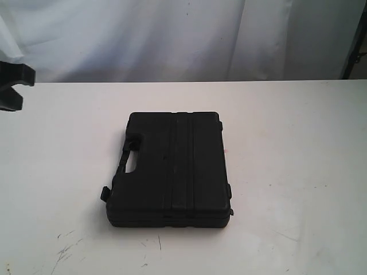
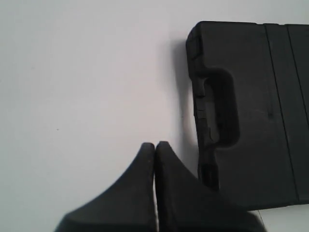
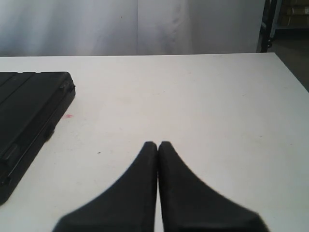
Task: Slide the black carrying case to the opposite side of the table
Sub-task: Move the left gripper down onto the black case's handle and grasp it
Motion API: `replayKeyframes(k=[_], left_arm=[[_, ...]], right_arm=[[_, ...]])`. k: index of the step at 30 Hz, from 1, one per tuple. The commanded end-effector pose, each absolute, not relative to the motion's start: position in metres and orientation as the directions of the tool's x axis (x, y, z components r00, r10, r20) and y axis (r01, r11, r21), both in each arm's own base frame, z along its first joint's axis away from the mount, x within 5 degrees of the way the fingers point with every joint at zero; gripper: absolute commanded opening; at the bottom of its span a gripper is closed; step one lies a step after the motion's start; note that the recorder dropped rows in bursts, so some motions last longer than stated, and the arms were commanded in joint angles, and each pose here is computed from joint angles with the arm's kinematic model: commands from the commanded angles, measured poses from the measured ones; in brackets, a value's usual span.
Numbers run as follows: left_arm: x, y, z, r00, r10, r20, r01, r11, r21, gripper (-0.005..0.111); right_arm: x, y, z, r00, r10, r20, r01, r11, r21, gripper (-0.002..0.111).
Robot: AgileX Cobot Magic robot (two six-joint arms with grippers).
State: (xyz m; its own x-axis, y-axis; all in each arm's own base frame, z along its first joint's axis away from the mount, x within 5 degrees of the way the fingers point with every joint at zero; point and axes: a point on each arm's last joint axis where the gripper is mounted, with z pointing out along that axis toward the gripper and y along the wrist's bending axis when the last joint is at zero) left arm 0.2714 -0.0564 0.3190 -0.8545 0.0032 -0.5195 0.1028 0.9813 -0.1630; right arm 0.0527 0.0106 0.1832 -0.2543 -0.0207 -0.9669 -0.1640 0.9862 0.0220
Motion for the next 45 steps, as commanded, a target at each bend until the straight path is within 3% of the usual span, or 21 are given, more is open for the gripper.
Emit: replayKeyframes(k=[1,8,13,25,36,45], left_arm=[[0.290,-0.077,0.310,-0.882,0.037,-0.470,0.136,0.975,-0.179,0.000],[0.314,-0.104,0.289,-0.915,0.092,-0.392,0.174,0.969,-0.177,0.000],[0.329,-0.111,0.274,-0.935,0.060,-0.349,0.132,0.973,-0.188,0.000],[0.344,-0.144,0.216,-0.958,0.137,-0.250,0.182,0.970,-0.164,0.001],[0.353,-0.155,0.195,-0.953,0.129,-0.274,0.182,0.968,-0.175,0.039],[0.373,-0.165,0.179,-0.965,0.123,-0.230,0.169,0.967,-0.189,0.041]], right_arm=[[0.053,0.010,0.182,-0.254,-0.014,-0.967,-0.156,0.987,0.027,0.000],[0.053,0.010,0.182,-0.254,-0.014,-0.967,-0.156,0.987,0.027,0.000],[0.053,0.010,0.182,-0.254,-0.014,-0.967,-0.156,0.987,0.027,0.000],[0.053,0.010,0.182,-0.254,-0.014,-0.967,-0.156,0.987,0.027,0.000],[0.053,0.010,0.182,-0.254,-0.014,-0.967,-0.156,0.987,0.027,0.000],[0.053,0.010,0.182,-0.254,-0.014,-0.967,-0.156,0.987,0.027,0.000]])
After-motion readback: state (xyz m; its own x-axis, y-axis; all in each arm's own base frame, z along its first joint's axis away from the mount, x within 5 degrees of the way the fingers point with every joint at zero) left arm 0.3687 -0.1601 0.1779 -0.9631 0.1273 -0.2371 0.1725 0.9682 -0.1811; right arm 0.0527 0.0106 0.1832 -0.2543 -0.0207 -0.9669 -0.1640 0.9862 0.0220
